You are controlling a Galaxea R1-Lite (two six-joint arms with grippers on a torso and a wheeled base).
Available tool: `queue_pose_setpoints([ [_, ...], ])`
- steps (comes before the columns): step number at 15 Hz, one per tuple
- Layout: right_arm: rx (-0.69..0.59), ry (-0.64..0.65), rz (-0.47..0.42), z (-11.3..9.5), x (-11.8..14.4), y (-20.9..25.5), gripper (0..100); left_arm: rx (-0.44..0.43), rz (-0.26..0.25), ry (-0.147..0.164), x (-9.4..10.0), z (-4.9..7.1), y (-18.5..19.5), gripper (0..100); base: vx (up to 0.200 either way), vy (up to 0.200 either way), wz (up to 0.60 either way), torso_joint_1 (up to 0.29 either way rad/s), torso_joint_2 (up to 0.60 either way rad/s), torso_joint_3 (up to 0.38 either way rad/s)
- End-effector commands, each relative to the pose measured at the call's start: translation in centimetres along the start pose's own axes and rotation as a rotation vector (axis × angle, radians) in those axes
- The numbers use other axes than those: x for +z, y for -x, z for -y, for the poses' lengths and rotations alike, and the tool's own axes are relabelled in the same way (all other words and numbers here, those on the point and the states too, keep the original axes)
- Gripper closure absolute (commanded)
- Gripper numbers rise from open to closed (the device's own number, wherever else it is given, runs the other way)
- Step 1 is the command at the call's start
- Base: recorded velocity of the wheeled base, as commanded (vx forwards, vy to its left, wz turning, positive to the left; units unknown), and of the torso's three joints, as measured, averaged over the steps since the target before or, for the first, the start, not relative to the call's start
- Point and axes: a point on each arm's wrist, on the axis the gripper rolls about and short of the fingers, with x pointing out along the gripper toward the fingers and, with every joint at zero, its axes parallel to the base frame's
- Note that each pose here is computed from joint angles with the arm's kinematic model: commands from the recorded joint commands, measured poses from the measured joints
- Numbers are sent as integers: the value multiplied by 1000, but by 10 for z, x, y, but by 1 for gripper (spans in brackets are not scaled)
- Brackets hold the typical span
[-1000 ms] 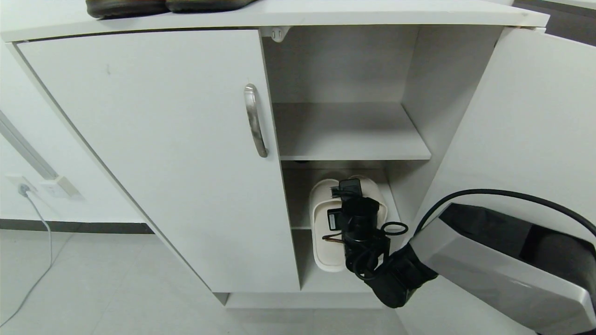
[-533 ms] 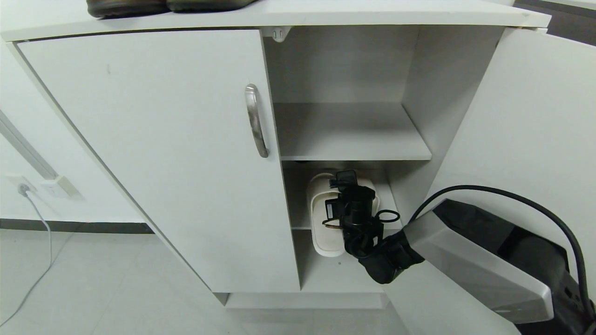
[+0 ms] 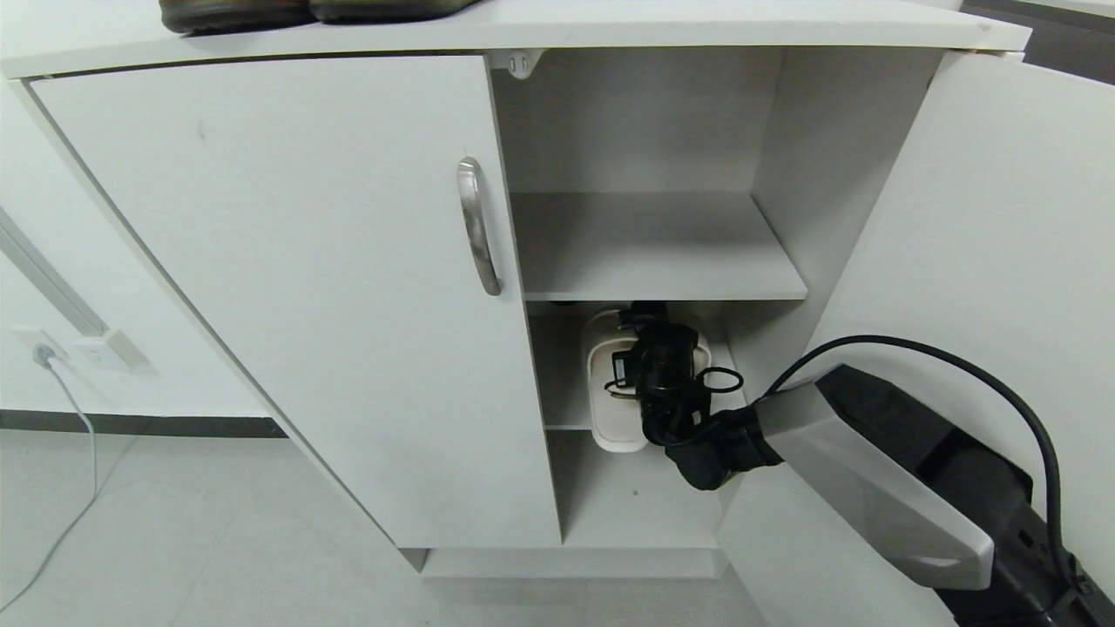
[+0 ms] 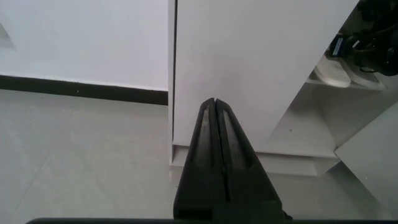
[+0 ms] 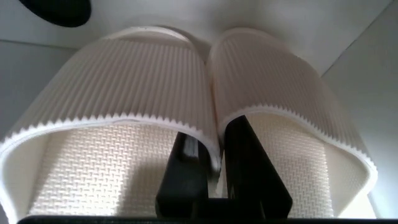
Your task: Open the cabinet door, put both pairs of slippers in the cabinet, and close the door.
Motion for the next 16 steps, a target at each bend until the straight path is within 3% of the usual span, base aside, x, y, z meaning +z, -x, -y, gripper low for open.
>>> queue_pose_setpoints([
  [1,-14,-13,18,-1,0,-11,100,2,-2,1,0,0,0,100,0,0,0,0,0,0],
  [16,-31,2,-2,1,-15,-24,100,2,0,1,0,0,0,100,0,0,0,0,0,0],
])
